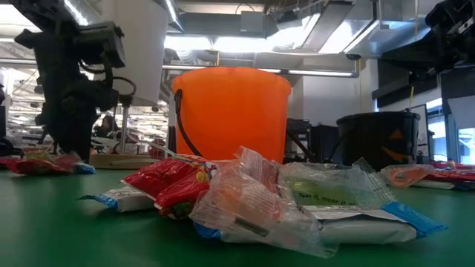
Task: Sort candy
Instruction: Put the red candy into the pink bucket, then put the green candy into the pink bucket
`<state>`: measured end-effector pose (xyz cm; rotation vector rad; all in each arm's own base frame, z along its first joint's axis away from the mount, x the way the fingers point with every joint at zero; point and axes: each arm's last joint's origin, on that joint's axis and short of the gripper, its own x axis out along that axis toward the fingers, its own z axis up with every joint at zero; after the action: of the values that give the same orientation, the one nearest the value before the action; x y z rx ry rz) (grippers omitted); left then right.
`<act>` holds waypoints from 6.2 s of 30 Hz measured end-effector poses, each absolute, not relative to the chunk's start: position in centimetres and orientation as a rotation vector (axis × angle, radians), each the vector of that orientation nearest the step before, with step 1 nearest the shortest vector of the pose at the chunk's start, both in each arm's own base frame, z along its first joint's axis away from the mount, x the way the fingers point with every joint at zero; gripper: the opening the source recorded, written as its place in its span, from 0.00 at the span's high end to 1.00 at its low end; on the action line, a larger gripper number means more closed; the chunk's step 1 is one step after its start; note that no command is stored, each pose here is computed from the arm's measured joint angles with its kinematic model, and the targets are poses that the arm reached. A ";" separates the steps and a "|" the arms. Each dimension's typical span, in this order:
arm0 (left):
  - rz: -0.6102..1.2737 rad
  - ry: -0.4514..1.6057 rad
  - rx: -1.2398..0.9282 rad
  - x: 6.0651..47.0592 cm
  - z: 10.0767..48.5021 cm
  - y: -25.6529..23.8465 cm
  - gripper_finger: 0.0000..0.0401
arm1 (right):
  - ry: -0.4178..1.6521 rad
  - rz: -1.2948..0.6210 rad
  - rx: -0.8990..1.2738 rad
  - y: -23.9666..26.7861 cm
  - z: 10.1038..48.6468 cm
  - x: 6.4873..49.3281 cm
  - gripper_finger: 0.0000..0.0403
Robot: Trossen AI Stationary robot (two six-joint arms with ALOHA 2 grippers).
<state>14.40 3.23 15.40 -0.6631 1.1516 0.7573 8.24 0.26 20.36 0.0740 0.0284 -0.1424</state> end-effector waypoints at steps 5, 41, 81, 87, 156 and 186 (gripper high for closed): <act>0.762 1.203 -0.635 14.6 14.8 3.3 0.57 | 0.028 -0.142 0.074 0.3 20.4 8.2 1.00; 0.419 0.500 -0.306 19.8 24.3 5.2 1.00 | 0.028 -0.142 0.074 0.3 20.4 8.2 1.00; 0.432 0.441 -0.048 29.6 24.7 19.0 1.00 | 0.028 -0.143 0.074 0.3 20.4 8.2 1.00; 0.430 0.452 -0.051 29.7 24.3 19.1 1.00 | 0.029 -0.142 0.074 0.3 20.4 8.2 1.00; 0.603 0.898 -0.205 17.1 27.3 0.8 0.61 | 0.028 -0.142 0.074 0.3 20.4 8.2 1.00; 0.746 1.168 -0.658 12.4 21.8 0.1 0.61 | 0.029 -0.142 0.074 0.3 20.4 8.2 1.00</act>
<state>12.38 0.15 21.75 -0.6577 1.1678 0.7462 8.24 0.26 20.36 0.0739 0.0286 -0.1421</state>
